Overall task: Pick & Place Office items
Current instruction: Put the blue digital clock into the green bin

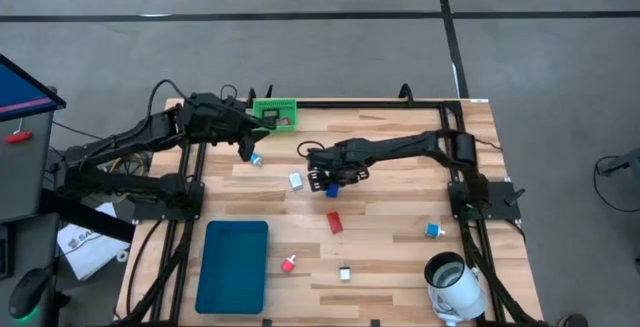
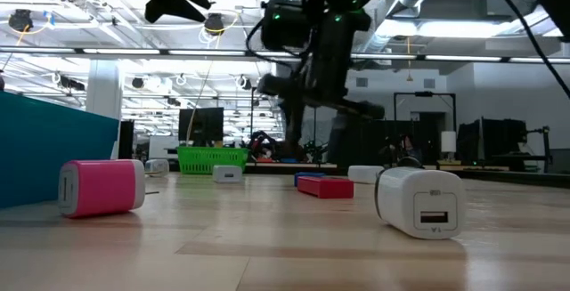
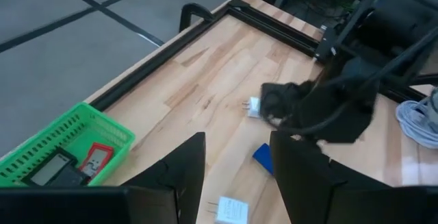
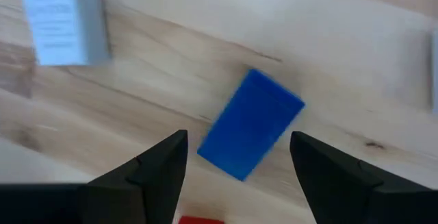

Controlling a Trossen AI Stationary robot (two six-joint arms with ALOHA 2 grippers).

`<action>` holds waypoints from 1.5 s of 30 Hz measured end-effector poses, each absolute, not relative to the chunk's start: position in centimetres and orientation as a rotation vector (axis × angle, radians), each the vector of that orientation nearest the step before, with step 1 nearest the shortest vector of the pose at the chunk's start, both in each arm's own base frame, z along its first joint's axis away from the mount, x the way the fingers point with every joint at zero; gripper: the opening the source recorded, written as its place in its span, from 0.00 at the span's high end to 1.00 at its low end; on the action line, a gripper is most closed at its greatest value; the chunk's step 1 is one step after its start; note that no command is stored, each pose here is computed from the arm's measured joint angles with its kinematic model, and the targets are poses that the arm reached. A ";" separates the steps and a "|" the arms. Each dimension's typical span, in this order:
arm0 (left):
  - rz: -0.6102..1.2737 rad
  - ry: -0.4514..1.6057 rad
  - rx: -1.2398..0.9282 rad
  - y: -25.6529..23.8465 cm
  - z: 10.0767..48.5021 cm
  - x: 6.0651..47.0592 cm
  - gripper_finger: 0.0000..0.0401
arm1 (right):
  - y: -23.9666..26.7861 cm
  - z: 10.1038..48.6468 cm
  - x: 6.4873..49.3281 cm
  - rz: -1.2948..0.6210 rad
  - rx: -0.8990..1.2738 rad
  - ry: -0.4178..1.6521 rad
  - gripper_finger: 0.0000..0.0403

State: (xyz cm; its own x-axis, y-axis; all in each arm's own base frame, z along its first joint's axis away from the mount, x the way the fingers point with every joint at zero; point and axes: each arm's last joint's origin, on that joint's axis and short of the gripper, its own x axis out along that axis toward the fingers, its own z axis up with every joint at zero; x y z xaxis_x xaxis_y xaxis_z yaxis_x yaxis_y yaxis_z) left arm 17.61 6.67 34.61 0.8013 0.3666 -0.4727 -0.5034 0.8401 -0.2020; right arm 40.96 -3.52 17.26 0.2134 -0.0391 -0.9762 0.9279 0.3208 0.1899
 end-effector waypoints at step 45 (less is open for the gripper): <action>0.422 0.402 -0.366 6.6 34.9 17.8 0.60 | -1.6 16.2 40.5 -0.970 0.956 1.187 0.38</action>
State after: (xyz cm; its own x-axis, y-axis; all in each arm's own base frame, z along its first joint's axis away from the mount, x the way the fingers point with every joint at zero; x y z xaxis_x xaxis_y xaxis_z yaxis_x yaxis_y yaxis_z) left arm 17.78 6.55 34.89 0.8368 0.3189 -0.4451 -0.4604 0.8498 -0.2566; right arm 40.52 -1.64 16.23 0.1117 -0.0931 -0.9894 0.9511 0.2985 0.0793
